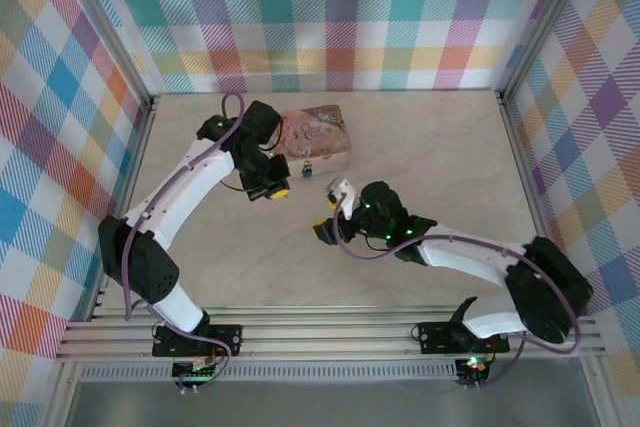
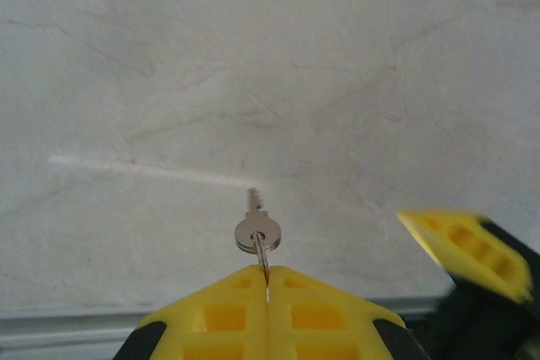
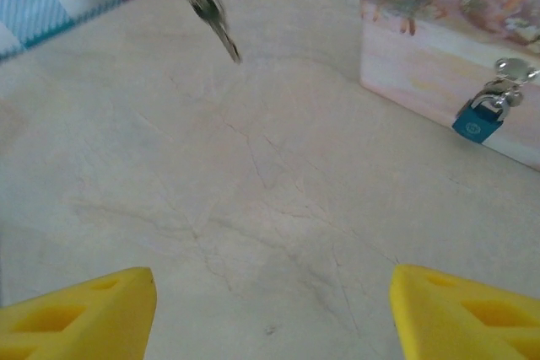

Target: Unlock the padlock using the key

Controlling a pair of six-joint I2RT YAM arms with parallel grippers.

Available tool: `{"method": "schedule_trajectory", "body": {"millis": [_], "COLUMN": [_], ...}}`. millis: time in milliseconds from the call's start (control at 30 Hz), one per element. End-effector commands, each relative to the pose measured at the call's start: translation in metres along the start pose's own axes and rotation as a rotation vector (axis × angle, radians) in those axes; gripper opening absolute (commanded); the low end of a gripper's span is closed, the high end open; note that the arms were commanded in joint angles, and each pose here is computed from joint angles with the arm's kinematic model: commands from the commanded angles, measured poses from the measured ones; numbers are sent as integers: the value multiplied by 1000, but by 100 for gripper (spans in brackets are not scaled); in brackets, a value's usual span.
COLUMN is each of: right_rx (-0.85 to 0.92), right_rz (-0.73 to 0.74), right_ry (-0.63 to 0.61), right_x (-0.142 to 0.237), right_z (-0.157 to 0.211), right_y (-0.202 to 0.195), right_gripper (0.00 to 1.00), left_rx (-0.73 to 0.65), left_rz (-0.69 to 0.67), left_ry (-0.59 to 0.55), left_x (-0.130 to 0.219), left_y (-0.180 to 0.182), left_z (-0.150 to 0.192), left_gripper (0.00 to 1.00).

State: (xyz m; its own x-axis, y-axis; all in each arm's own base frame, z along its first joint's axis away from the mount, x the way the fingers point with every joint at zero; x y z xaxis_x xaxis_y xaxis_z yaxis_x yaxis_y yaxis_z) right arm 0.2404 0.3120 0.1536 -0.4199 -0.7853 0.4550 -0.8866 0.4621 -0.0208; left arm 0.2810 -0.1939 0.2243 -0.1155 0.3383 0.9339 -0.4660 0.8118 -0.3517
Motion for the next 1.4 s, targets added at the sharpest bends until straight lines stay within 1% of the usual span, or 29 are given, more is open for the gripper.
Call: {"method": "schedule_trajectory", "body": {"millis": [0, 100, 133, 167, 300, 467, 700, 833, 900, 967, 1067, 1133, 1233, 1333, 1367], "right_rx": [186, 269, 276, 280, 273, 275, 266, 268, 270, 272, 280, 288, 294, 286, 284], "right_rz": [22, 17, 18, 28, 53, 12, 15, 12, 11, 4, -11, -27, -63, -96, -106], "right_ry": [-92, -146, -160, -199, -247, -339, -429, -446, -448, -445, -439, -428, -411, -390, -383], "right_x": [-24, -45, -51, -56, -70, -71, -62, -57, -56, -55, -54, -54, -52, -46, -44], "right_z": [-26, -33, -36, -45, -59, -76, -83, -85, -86, -86, -84, -81, -80, -82, -83], "right_y": [4, 16, 17, 15, 10, 17, 19, 20, 20, 22, 24, 27, 32, 37, 38], "right_gripper": [74, 75, 77, 78, 79, 78, 76, 75, 73, 64, 47, 33, 14, 1, 0], "left_rx": [22, 37, 39, 37, 16, 13, 9, 11, 14, 17, 25, 31, 45, 55, 52], "left_rz": [-12, -3, 5, 12, 21, 22, 19, 19, 29, 34, 41, 47, 59, 81, 91], "left_ry": [69, 88, 98, 104, 92, 104, 114, 105, 98, 94, 85, 80, 69, 52, 47], "left_x": [17, 21, 22, 24, 30, 27, 23, 22, 24, 25, 27, 28, 27, 26, 25], "left_y": [7, 8, 7, 7, 9, 14, 15, 17, 18, 18, 19, 21, 22, 23, 22], "left_z": [21, 26, 28, 30, 32, 36, 36, 33, 32, 31, 29, 28, 26, 22, 21], "left_gripper": [0, 0, 0, 0, 0, 0, 0, 0, 0, 0, 0, 0, 0, 0, 0]}}
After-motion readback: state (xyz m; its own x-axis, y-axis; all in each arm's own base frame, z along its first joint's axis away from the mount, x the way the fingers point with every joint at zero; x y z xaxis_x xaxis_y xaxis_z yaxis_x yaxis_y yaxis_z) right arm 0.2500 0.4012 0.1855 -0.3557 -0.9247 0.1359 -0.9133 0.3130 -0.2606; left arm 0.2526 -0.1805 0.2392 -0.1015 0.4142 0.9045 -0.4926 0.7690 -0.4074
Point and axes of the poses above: each hand's point on the last joint's axis, 136 mm out from that joint toward the fingers, its own x axis back along the fingers, its own y axis along the line the jaws close on, z = x × y, the point moved 2 cm from there along x, back along the fingers, and after that the axes turned 10 degrees about x, right-handed, at the moved point
